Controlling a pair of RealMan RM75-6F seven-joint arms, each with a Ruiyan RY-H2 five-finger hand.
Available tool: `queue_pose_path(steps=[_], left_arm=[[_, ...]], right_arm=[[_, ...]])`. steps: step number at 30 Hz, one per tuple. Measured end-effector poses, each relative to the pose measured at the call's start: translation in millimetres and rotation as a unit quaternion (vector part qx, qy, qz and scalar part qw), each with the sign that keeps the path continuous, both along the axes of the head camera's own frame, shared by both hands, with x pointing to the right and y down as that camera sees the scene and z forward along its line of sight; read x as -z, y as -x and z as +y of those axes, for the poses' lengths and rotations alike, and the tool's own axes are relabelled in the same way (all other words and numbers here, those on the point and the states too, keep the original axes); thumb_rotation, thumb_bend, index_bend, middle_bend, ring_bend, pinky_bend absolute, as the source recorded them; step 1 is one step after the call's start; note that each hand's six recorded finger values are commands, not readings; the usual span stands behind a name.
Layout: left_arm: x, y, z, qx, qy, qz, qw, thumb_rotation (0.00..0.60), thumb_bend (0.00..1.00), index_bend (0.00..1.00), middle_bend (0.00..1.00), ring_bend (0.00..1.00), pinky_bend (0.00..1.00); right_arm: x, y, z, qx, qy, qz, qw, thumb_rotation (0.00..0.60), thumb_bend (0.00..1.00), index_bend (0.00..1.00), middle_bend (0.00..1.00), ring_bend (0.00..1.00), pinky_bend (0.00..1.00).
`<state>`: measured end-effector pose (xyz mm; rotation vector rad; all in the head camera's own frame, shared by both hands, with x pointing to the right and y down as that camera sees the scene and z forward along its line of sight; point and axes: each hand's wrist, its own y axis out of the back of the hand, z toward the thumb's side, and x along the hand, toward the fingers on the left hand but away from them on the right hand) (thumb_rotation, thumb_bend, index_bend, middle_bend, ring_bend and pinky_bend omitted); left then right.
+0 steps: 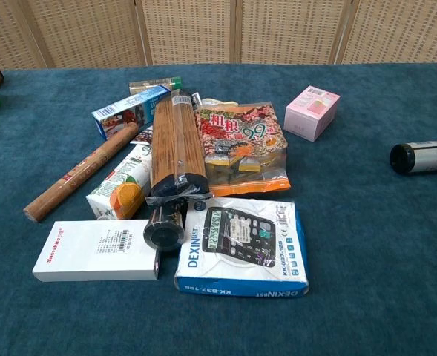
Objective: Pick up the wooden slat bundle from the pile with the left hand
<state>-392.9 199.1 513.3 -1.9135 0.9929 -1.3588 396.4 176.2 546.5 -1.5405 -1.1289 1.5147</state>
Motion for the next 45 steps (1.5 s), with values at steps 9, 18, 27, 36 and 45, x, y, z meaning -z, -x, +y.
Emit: queue_pose_path(steps=[9, 18, 27, 36, 45], left_arm=[[-6, 1, 2, 0.0, 0.008, -0.002, 1.0, 0.6, 0.3, 0.0, 0.0, 0.0, 0.0], [-13, 1, -7, -0.005, 0.012, -0.018, 0.9997, 0.6, 0.3, 0.0, 0.0, 0.0, 0.0], [-36, -11, -18, -0.025, 0.033, -0.015, 0.999, 0.6, 0.3, 0.0, 0.0, 0.0, 0.0], [-63, -32, -19, -0.101, 0.065, -0.032, 0.9922, 0.6, 0.31, 0.0, 0.0, 0.0, 0.0], [-87, -65, -32, -0.165, 0.046, -0.028, 0.9849, 0.6, 0.31, 0.0, 0.0, 0.0, 0.0]], right_arm=[[-3, 4, 1, 0.005, -0.001, -0.011, 0.9999, 0.585, 0.32, 0.0, 0.03, 0.0, 0.0], [-1, 1, 8, -0.001, 0.0, -0.015, 0.9999, 0.585, 0.32, 0.0, 0.03, 0.0, 0.0], [-3, 2, 10, 0.0, 0.01, -0.016, 0.9998, 0.586, 0.32, 0.0, 0.03, 0.0, 0.0], [-1, 1, 13, 0.0, 0.015, -0.009, 0.9999, 0.587, 0.32, 0.0, 0.03, 0.0, 0.0], [1, 1, 13, 0.0, 0.015, -0.004, 0.9999, 0.588, 0.32, 0.0, 0.03, 0.0, 0.0]])
